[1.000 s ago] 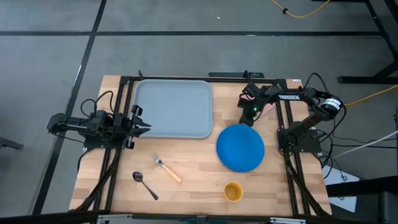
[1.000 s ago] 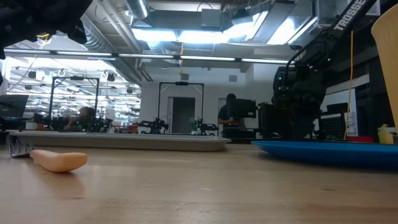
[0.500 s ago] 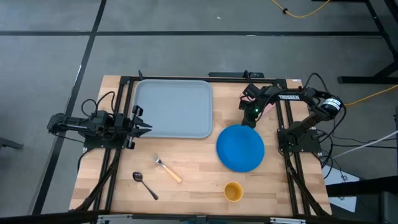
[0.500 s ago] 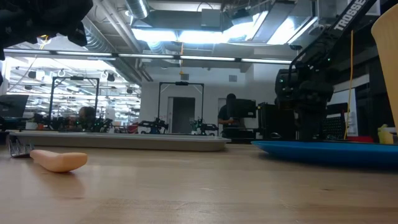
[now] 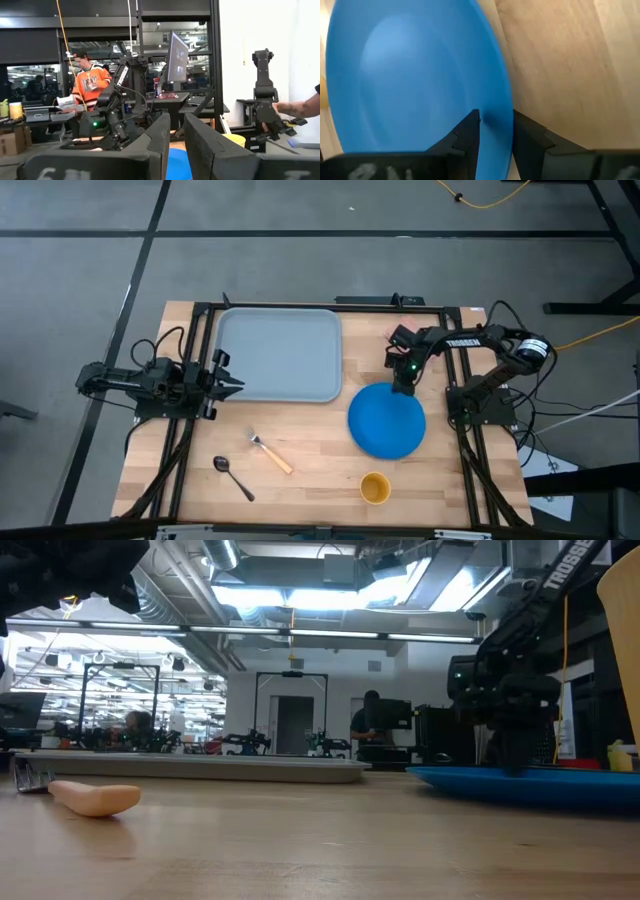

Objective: Pick and place plate/cup/fork/spoon on tray
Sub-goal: Put the blue plate on the gray serving tray

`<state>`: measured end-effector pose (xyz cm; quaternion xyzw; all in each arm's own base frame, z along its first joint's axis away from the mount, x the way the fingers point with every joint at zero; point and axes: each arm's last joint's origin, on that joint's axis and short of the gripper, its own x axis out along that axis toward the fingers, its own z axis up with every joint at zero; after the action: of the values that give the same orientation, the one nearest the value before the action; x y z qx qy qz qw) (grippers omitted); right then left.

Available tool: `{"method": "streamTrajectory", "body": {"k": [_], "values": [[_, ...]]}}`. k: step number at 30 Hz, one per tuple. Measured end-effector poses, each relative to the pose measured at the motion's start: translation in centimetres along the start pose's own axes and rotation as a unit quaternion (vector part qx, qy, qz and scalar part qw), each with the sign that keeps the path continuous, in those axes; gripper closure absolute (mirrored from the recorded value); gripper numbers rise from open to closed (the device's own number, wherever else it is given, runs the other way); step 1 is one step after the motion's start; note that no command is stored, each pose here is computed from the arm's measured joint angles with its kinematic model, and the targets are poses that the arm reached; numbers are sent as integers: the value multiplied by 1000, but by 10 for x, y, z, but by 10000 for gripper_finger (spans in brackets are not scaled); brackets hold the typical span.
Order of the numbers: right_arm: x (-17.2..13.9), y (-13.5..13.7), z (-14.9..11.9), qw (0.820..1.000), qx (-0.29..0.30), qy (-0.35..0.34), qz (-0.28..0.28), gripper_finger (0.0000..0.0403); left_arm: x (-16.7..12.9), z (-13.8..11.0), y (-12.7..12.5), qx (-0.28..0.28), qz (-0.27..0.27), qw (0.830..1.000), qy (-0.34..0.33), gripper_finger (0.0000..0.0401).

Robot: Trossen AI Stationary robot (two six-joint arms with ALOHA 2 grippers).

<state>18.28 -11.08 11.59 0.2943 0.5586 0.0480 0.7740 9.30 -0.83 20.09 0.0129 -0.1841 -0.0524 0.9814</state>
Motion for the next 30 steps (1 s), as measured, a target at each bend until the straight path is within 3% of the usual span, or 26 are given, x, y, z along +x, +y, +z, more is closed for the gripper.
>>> {"method": "streamTrajectory", "body": {"k": [5, 11, 16, 24, 27, 30], "values": [[2, 0, 3, 999, 41, -19, 8, 308, 0, 0, 0, 0, 0, 1000, 0, 352], [2, 1, 8, 995, 81, -42, 29, 382, 0, -1, 0, 0, 0, 1000, 4, 352], [-7, 1, 22, 993, 95, -65, 28, 396, 0, -1, 0, 0, 0, 1000, 4, 352], [-50, 21, 69, 986, 40, -114, 115, 399, 0, -2, 0, 0, -4, 1000, 13, 352], [-70, 30, 90, 982, 0, -149, 113, 399, 0, -3, 0, 0, -4, 1000, 14, 352], [-89, 41, 118, 967, -55, -229, 94, 399, 0, -3, 0, -1, -4, 1000, 14, 352]]}}
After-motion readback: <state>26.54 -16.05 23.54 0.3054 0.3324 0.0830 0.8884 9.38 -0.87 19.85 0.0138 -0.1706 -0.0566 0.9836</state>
